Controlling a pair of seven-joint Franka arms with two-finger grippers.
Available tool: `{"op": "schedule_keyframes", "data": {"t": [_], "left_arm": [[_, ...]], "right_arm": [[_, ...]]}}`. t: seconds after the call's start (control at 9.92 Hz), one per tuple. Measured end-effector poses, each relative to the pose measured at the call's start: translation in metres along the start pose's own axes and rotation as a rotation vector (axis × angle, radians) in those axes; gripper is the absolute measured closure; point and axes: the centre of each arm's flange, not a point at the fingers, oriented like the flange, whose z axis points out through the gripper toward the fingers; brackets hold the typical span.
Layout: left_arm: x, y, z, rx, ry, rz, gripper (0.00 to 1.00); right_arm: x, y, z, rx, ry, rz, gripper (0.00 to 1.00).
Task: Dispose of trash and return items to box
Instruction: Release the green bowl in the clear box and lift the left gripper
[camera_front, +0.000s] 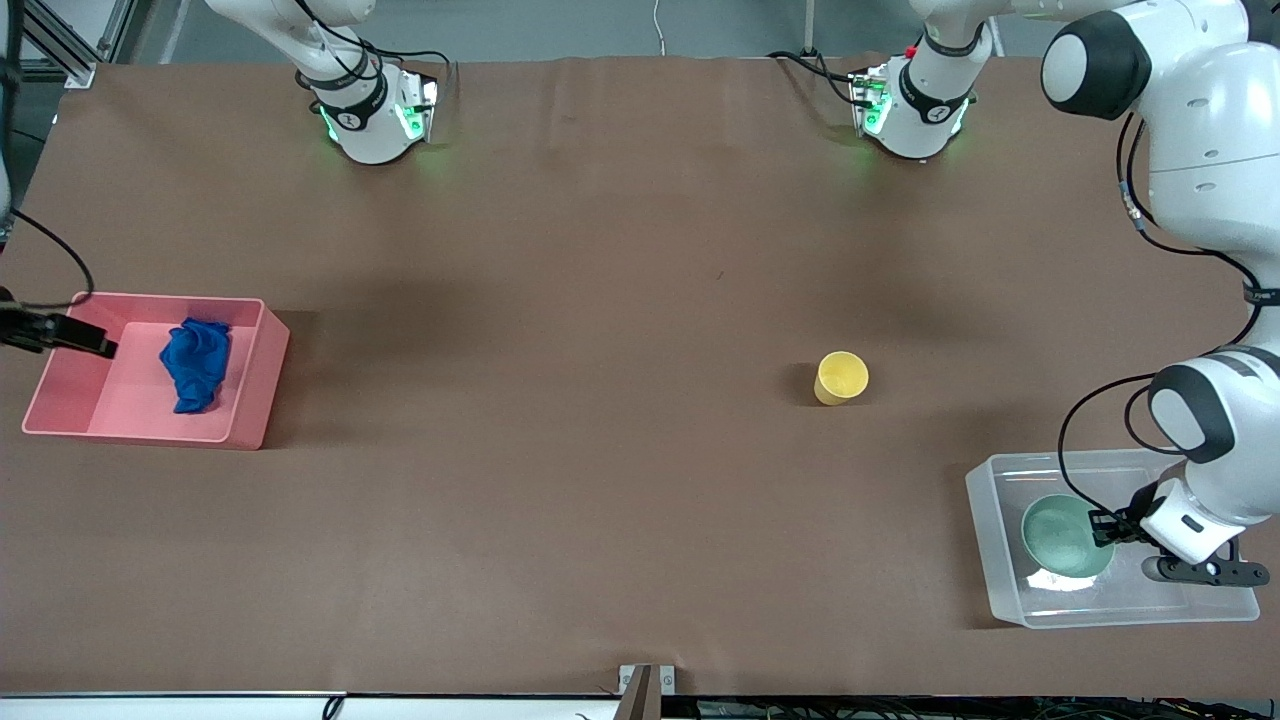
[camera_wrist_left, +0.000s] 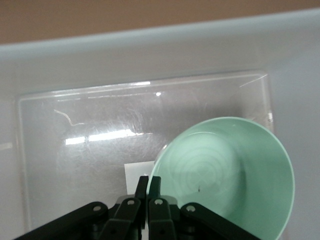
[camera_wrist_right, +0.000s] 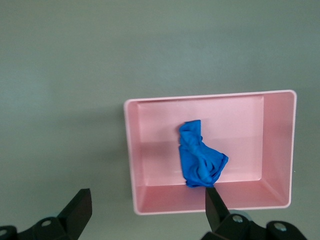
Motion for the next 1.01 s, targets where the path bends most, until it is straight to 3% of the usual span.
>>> {"op": "schedule_keyframes", "data": {"t": [0.2, 0.4, 0.6, 0.81, 1.01], "left_arm": [[-0.005, -0.002, 0.013, -0.002, -0.016, -0.004, 0.95], [-0.002, 0.000, 0.008, -0.001, -0.007, -0.001, 0.89], [0.011, 0.014, -0.028, 0.000, 0.030, 0.020, 0.60], [0.019, 0.035, -0.123, -0.009, 0.015, 0.056, 0.31], [-0.002, 0.071, -0.222, -0.015, -0.014, 0.107, 0.04]], "right_arm": [[-0.033, -0.028, -0.062, 0.015, -0.008, 0.028, 0.00], [-0.057, -0.056, -0.123, -0.008, 0.000, 0.046, 0.00], [-0.063, -0.060, -0.145, -0.015, 0.013, 0.047, 0.00], [-0.059, -0.057, -0.140, -0.016, 0.002, 0.053, 0.00], [-0.057, -0.057, -0.136, -0.017, -0.005, 0.053, 0.00]]}}
